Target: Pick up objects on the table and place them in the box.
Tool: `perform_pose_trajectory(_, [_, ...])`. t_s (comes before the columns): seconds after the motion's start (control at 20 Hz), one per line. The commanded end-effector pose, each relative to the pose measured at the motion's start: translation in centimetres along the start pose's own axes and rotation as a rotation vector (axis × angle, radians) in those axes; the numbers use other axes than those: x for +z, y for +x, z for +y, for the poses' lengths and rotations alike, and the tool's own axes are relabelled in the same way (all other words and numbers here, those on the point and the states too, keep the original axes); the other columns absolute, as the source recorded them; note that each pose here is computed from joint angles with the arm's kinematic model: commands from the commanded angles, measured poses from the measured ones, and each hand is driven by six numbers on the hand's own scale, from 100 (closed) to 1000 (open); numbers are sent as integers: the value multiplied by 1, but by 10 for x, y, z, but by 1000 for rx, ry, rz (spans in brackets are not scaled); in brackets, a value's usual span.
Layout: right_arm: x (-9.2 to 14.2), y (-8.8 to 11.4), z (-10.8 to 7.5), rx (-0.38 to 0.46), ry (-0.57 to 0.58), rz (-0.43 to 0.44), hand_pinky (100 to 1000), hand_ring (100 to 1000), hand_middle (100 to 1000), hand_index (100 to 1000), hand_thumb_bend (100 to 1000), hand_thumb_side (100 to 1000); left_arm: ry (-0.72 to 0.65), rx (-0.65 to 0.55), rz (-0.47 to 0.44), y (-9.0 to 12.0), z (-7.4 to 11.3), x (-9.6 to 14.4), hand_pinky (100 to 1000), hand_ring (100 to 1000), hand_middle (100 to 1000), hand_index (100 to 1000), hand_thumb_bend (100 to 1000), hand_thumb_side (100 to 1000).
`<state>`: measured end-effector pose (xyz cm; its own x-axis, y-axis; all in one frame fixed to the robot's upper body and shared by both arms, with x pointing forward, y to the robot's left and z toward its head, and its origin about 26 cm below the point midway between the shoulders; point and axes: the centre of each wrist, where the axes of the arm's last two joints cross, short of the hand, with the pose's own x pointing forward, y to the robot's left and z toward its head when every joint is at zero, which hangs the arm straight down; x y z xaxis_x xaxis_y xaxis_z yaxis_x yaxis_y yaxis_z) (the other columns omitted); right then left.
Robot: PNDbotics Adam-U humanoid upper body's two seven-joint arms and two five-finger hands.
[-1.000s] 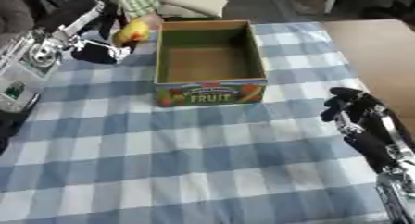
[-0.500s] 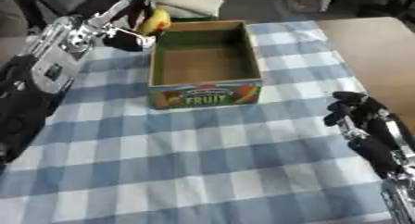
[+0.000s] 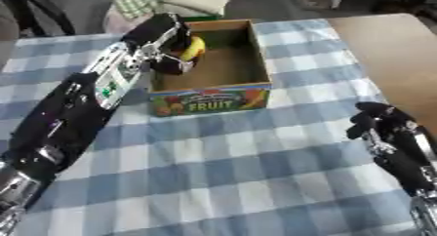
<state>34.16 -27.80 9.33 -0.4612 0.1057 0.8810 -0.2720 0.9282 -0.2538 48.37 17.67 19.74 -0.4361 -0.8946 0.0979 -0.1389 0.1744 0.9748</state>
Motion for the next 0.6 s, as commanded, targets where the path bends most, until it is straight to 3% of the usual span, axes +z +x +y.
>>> perform_pose_trajectory(0.05, [-5, 8, -4, 17, 5, -27, 584, 561, 576, 767, 100, 375, 49, -38, 8, -4, 8, -5, 567, 431, 360, 387, 365, 100])
perform_pose_trajectory(0.1, [-5, 8, -4, 17, 4, -26, 584, 561, 576, 767, 100, 375, 50, -44, 6, -4, 6, -4, 574, 452, 406, 434, 537, 138])
perform_pose_trajectory(0.2, [-5, 7, -4, 15, 4, -26, 584, 561, 576, 767, 100, 376, 51, -48, -3, -5, 3, -4, 596, 494, 462, 529, 734, 250])
perform_pose_trajectory(0.3, [-5, 7, -4, 14, 4, -25, 584, 561, 576, 767, 100, 376, 49, -47, -21, -4, 3, -3, 624, 541, 510, 592, 873, 314])
perform_pose_trajectory(0.45, [-4, 7, -4, 16, 2, -22, 583, 561, 576, 767, 100, 375, 53, -50, -57, 0, 8, -3, 677, 612, 572, 667, 993, 379])
perform_pose_trajectory(0.6, [-4, 7, -5, 15, -1, -23, 583, 561, 576, 767, 100, 375, 68, -42, -82, 4, 15, -3, 693, 634, 590, 687, 1000, 397])
